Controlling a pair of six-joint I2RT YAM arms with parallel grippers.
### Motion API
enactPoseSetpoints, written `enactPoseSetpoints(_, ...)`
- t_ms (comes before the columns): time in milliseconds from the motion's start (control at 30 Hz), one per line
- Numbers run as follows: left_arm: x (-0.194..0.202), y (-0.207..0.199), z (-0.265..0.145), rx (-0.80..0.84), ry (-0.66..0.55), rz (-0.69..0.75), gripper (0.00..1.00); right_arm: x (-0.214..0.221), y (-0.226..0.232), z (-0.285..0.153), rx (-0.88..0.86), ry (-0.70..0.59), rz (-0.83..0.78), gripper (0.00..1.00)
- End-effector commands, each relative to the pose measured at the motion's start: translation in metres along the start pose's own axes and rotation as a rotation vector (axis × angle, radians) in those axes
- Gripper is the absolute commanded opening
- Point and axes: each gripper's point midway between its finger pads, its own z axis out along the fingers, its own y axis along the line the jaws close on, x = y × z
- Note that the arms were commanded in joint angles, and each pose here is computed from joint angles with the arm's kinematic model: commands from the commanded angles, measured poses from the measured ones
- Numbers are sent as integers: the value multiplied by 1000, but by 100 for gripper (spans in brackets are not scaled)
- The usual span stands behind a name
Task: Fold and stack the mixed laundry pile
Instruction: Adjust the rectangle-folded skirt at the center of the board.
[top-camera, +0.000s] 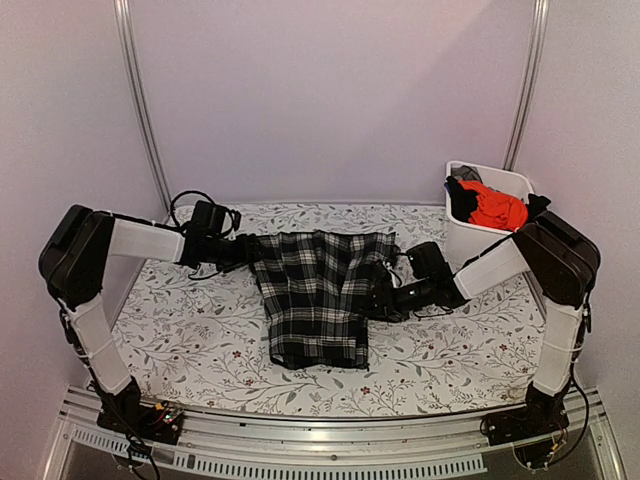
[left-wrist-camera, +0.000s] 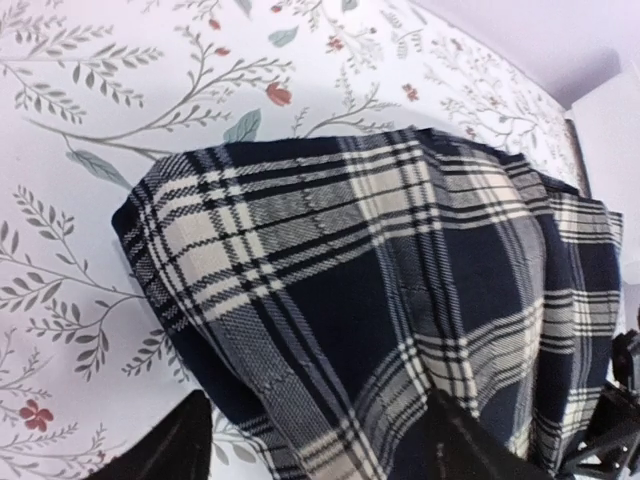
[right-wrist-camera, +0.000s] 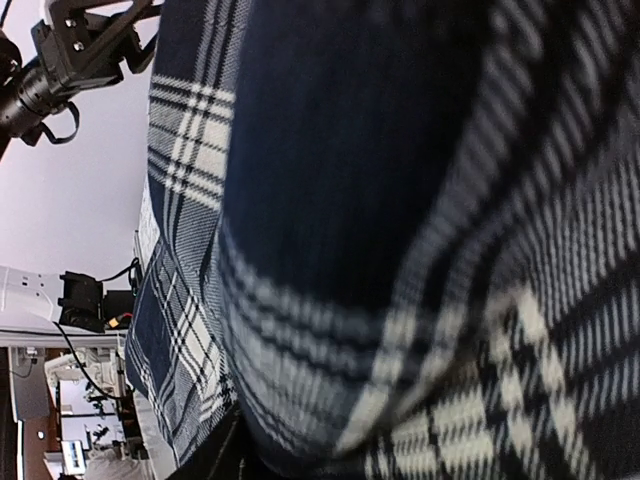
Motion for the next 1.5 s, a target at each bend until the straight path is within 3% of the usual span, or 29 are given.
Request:
enactPoseSetpoints(0,8,-27,-49,61,-14,56,79,10,3,-28,8,-41,52,56)
enactPoseSetpoints(100,34,-35,-79,84,-11,58,80,16,20,-51,0,-74,38,61)
enactPoseSetpoints(300,95,-57,-100,125,47,101,71,25,58,-71,-33,-76,-5,55)
enactPoseSetpoints(433,128,-57,-96,125,114,86,62,38,68,-61,-59,-18,-6,51)
enactPoseSetpoints(567,151,-61,-89,127,156,91,61,55,66,-43,-56,52,4,46)
enactPoseSetpoints(1000,185,-71,-67,104,229,147,58,72,56,-4,-35,147,18,49)
enactPoseSetpoints(1133,191,-72,-61,95,244,157,58,68,65,1,-54,155,7,40)
enactPoseSetpoints(1333,188,-71,-61,75,233,168,66,61,91,-12,-104,143,9,2)
enactPoseSetpoints(1467,181,-73,-65,72,210,183,69,59,94,-34,-50,101,-16,0)
